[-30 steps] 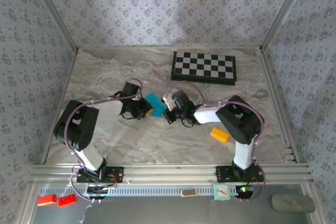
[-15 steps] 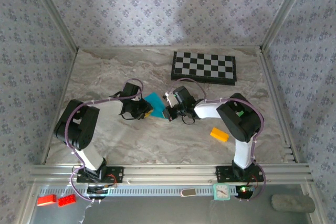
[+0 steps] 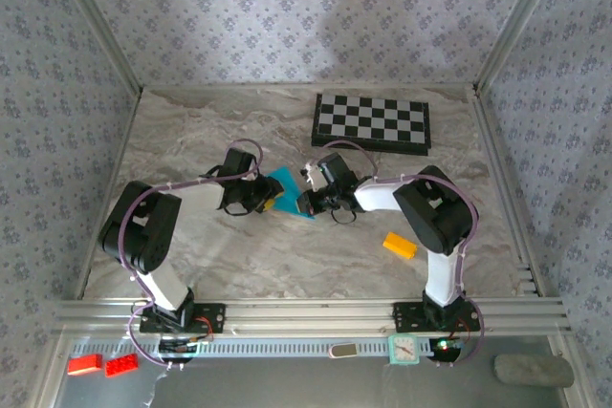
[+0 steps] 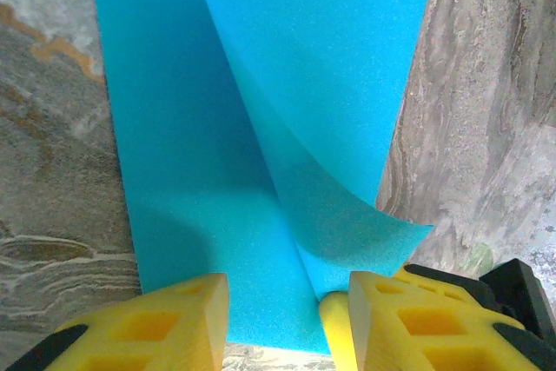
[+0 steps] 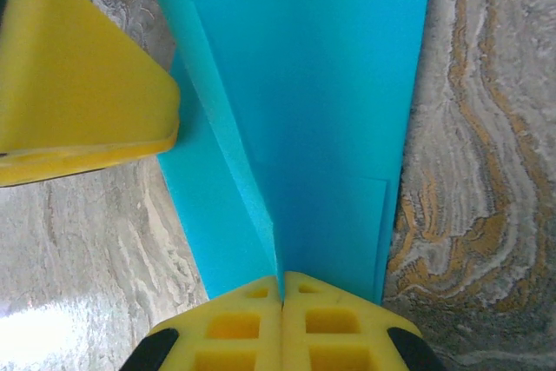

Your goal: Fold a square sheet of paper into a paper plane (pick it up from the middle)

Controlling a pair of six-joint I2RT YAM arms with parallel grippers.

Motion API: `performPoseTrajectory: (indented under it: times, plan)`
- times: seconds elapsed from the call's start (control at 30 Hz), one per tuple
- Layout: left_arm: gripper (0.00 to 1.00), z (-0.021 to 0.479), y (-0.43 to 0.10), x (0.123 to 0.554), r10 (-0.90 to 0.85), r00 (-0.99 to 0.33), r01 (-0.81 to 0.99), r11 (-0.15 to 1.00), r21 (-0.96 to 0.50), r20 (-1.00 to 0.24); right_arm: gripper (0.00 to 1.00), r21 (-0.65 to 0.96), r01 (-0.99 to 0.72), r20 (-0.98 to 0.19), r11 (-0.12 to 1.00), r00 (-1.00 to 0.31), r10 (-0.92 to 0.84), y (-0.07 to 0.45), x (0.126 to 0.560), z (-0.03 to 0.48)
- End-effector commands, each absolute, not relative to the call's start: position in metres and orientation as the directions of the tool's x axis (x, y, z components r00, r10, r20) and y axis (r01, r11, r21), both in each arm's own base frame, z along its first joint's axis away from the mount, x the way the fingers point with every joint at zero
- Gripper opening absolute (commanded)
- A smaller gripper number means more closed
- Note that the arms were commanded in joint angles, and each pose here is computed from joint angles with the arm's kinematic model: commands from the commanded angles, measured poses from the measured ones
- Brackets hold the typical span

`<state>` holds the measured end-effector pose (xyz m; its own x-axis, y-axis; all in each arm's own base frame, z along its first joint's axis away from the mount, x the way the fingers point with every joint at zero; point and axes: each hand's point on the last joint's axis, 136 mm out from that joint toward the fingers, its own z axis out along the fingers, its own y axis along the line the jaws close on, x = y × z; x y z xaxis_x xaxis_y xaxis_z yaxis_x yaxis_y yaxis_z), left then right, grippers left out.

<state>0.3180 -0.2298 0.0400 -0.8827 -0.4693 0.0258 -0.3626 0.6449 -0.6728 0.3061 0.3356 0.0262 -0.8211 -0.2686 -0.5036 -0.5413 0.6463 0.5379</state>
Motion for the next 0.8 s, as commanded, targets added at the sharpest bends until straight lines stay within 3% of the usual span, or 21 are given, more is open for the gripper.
performPoseTrajectory:
  times: [0.0,0.77]
  plan:
    - [0.41,0.042,-0.239,0.320,-0.430,-0.903,-0.316,0.653,-0.688,0.007,0.02,0.564,-0.489,-0.437,0.665,-0.861,-0.262,0.333,0.303,0.014]
    - [0.44,0.023,-0.238,0.314,-0.386,-0.922,-0.313,0.737,-0.599,0.007,0.03,0.591,-0.456,-0.406,0.666,-0.881,-0.242,0.331,0.305,0.010]
